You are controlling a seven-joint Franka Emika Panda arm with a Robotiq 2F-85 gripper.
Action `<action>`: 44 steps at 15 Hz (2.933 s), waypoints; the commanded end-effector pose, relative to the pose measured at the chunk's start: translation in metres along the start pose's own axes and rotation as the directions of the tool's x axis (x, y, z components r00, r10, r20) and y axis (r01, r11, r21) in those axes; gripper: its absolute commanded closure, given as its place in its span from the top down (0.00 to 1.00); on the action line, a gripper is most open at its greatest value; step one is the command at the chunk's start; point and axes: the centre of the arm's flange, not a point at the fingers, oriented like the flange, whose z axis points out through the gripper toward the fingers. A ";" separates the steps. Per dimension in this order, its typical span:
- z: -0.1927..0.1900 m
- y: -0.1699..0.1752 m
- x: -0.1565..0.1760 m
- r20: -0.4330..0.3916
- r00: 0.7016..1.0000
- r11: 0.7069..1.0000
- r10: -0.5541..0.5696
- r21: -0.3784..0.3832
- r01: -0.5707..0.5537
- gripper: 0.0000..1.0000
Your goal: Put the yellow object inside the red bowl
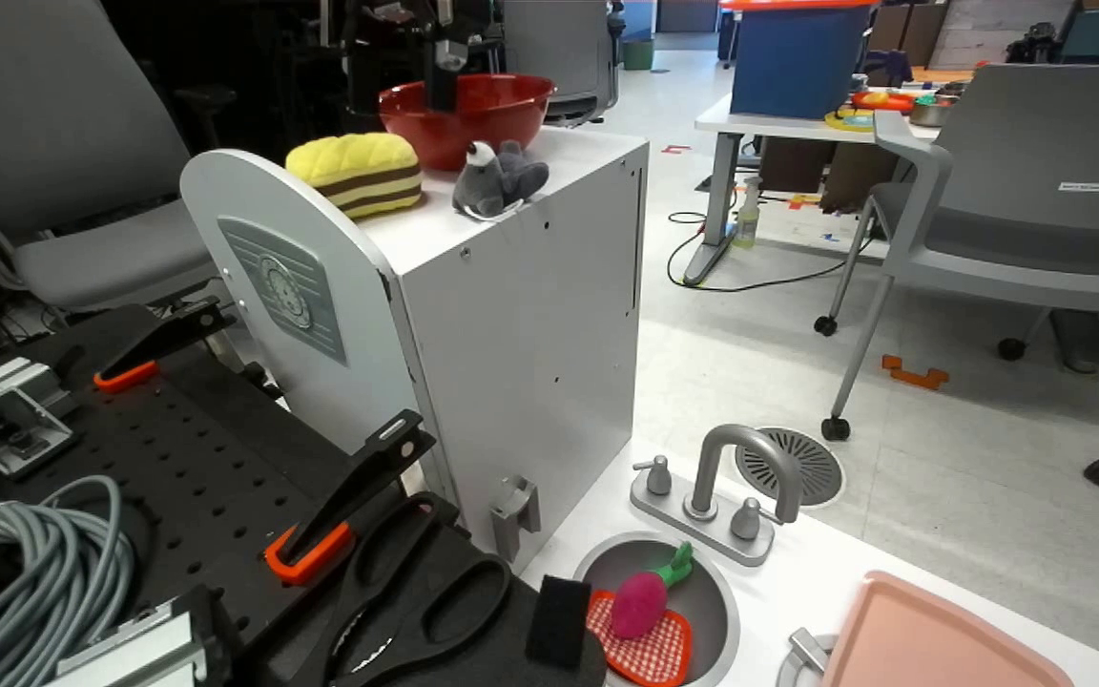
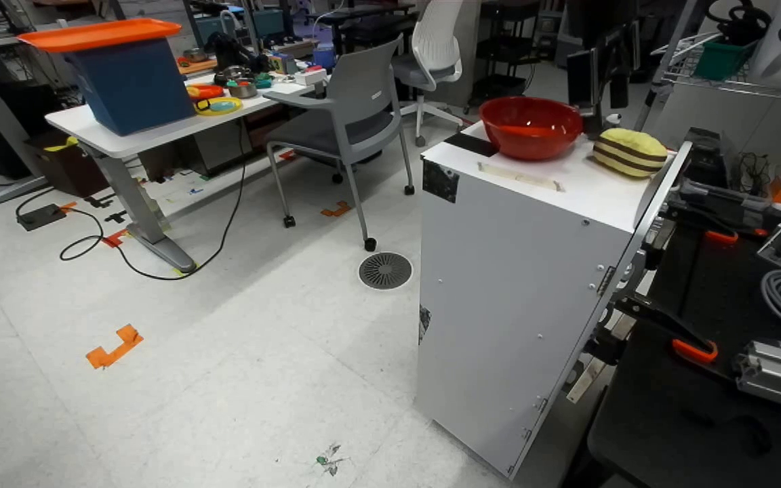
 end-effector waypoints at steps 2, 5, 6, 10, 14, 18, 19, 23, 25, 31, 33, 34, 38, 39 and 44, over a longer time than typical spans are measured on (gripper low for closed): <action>-0.006 -0.010 0.013 -0.001 1.000 1.000 0.024 -0.011 -0.024 1.00; -0.008 -0.012 0.014 -0.012 1.000 1.000 0.022 -0.021 -0.022 1.00; -0.008 -0.012 0.014 -0.015 1.000 0.999 0.021 -0.026 -0.022 1.00; -0.014 -0.021 0.012 -0.025 1.000 0.998 -0.012 -0.056 0.011 1.00; -0.028 -0.047 0.001 -0.057 0.998 0.993 -0.006 -0.117 -0.001 1.00; -0.037 -0.069 -0.009 -0.100 0.995 0.986 0.000 -0.164 -0.017 1.00; -0.039 -0.072 -0.010 -0.108 0.994 0.985 0.001 -0.172 -0.020 1.00; -0.044 -0.079 -0.015 -0.131 0.991 0.982 0.004 -0.189 -0.029 1.00; -0.047 -0.084 -0.019 -0.122 0.992 0.981 0.013 -0.189 -0.037 1.00; -0.051 -0.102 -0.052 -0.159 0.981 0.972 0.110 -0.189 -0.139 1.00; -0.051 -0.114 -0.068 -0.187 0.967 0.959 0.171 -0.194 -0.207 1.00; -0.051 -0.118 -0.075 -0.197 0.962 0.954 0.190 -0.193 -0.228 1.00; -0.049 -0.128 -0.096 -0.224 0.934 0.933 0.278 -0.167 -0.318 1.00; -0.049 -0.125 -0.100 -0.226 0.931 0.932 0.286 -0.161 -0.325 1.00; -0.042 -0.094 -0.106 -0.259 0.929 0.927 0.265 -0.197 -0.319 1.00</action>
